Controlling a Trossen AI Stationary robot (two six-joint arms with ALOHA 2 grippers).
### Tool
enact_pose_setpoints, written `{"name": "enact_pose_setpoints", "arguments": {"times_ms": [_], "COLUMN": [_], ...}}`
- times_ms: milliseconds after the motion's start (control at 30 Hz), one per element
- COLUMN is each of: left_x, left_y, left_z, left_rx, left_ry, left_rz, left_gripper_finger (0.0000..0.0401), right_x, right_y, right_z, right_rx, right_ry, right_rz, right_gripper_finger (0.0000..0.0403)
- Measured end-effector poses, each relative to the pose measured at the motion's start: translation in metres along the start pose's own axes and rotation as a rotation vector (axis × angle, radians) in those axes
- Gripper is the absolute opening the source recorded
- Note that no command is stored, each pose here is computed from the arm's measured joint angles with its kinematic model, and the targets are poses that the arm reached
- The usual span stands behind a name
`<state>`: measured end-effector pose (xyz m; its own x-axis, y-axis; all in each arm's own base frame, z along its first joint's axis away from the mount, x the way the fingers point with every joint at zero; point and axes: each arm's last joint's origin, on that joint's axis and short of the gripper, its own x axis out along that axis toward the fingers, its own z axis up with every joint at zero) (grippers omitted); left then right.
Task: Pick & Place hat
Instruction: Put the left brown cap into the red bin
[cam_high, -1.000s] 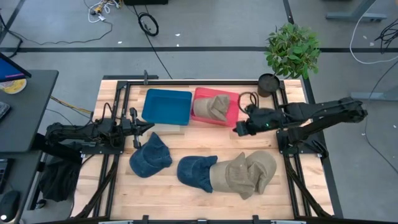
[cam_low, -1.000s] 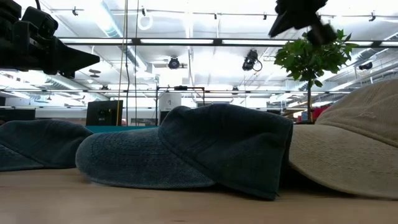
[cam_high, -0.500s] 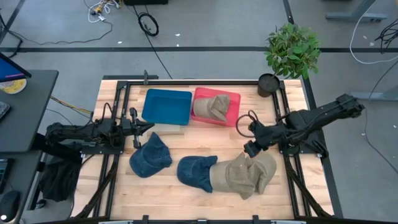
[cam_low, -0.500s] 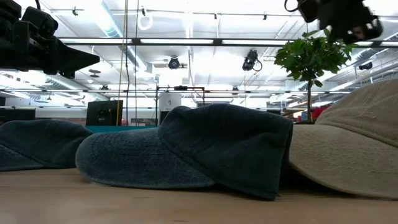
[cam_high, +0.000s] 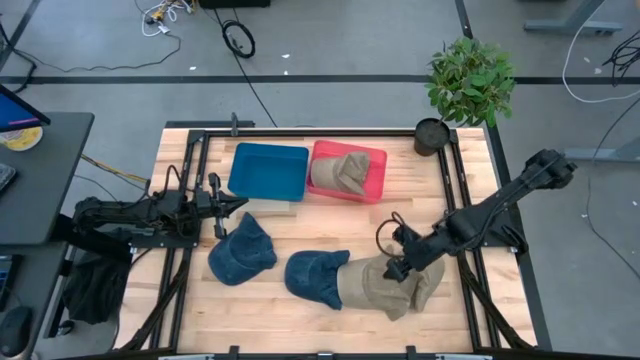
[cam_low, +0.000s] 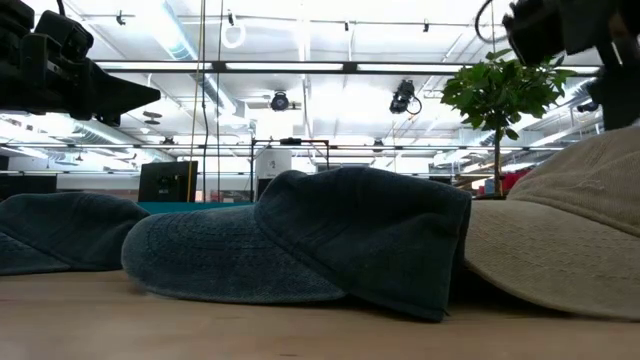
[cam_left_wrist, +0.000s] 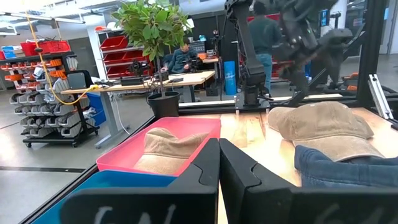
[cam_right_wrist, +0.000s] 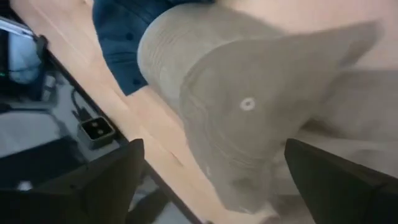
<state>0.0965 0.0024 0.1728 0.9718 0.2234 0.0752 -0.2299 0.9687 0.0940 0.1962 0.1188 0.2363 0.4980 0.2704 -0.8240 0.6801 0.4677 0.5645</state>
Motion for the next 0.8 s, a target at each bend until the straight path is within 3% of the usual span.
{"name": "enact_pose_setpoints", "arguments": {"times_ms": [100, 300, 567, 667, 800], "left_x": [0.000, 0.000, 0.000, 0.000, 0.000], "left_y": [0.000, 0.000, 0.000, 0.000, 0.000], "left_z": [0.000, 0.000, 0.000, 0.000, 0.000], "left_rx": [0.000, 0.000, -0.001, 0.000, 0.000], "left_ry": [0.000, 0.000, 0.000, 0.000, 0.000], "left_rz": [0.000, 0.000, 0.000, 0.000, 0.000], "left_gripper_finger": [0.0003, 0.0003, 0.0003, 0.0003, 0.0003], "right_x": [0.019, 0.042, 0.062, 0.066, 0.066], "right_y": [-0.006, -0.017, -0.010, -0.011, -0.010], "right_z": [-0.007, -0.015, -0.016, -0.016, -0.016], "right_rx": [0.030, 0.050, 0.053, 0.053, 0.020], "right_ry": [0.003, 0.039, 0.040, 0.043, 0.046], "right_rz": [0.024, -0.073, -0.035, -0.047, -0.037], "right_gripper_finger": [0.0368, 0.0316, 0.0231, 0.0180, 0.0071]}}
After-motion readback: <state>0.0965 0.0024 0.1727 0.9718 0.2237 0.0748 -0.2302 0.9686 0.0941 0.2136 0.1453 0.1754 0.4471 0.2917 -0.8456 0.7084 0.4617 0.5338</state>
